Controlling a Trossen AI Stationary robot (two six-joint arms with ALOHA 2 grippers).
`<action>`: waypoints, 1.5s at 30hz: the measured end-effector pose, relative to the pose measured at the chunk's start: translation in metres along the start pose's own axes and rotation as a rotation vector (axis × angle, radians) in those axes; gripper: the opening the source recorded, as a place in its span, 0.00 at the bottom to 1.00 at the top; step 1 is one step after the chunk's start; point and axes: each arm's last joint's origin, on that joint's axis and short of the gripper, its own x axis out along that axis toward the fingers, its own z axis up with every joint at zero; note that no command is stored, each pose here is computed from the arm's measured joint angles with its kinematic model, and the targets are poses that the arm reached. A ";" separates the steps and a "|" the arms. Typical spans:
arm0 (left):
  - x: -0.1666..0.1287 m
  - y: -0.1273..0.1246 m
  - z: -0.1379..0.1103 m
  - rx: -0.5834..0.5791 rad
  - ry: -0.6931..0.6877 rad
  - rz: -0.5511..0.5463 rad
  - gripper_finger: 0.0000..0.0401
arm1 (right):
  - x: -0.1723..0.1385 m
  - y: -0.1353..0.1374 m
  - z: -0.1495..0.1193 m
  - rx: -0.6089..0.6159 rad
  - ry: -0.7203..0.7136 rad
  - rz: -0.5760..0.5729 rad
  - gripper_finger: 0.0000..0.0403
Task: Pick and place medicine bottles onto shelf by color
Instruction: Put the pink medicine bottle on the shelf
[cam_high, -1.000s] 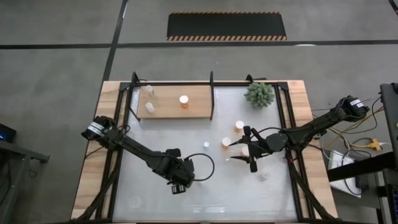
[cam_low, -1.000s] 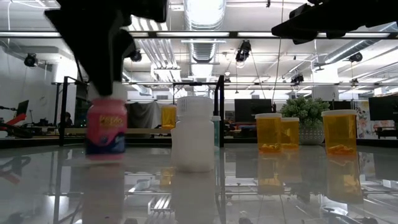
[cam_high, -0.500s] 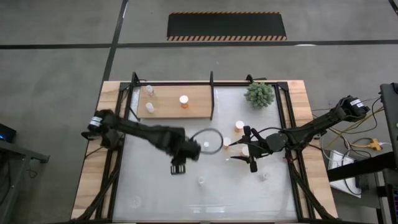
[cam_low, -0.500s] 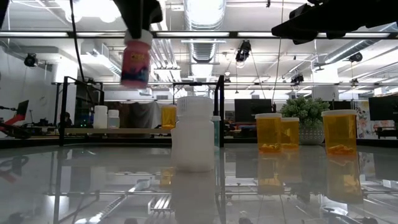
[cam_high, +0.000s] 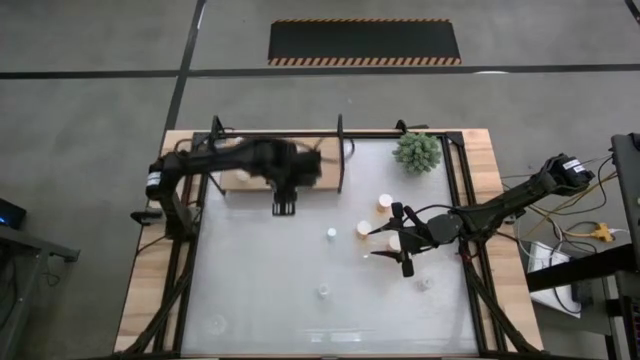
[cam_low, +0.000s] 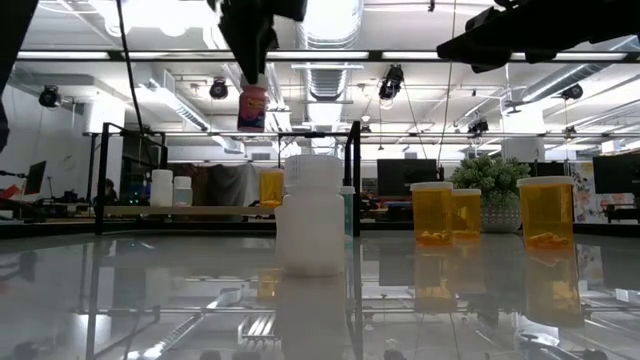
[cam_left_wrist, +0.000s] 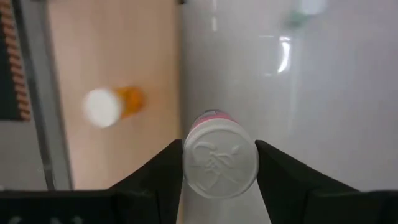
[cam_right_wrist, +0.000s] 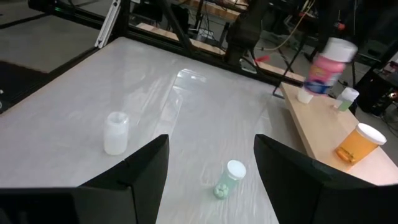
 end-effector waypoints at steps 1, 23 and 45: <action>0.001 0.009 -0.002 -0.014 0.003 0.005 0.39 | 0.000 0.000 0.000 0.000 0.001 0.000 0.56; 0.070 0.162 -0.066 -0.629 0.054 0.099 0.39 | 0.000 0.001 -0.004 0.037 0.012 0.007 0.56; 0.113 0.162 -0.079 -0.356 0.087 0.093 0.39 | -0.001 0.001 -0.006 0.059 0.016 0.012 0.56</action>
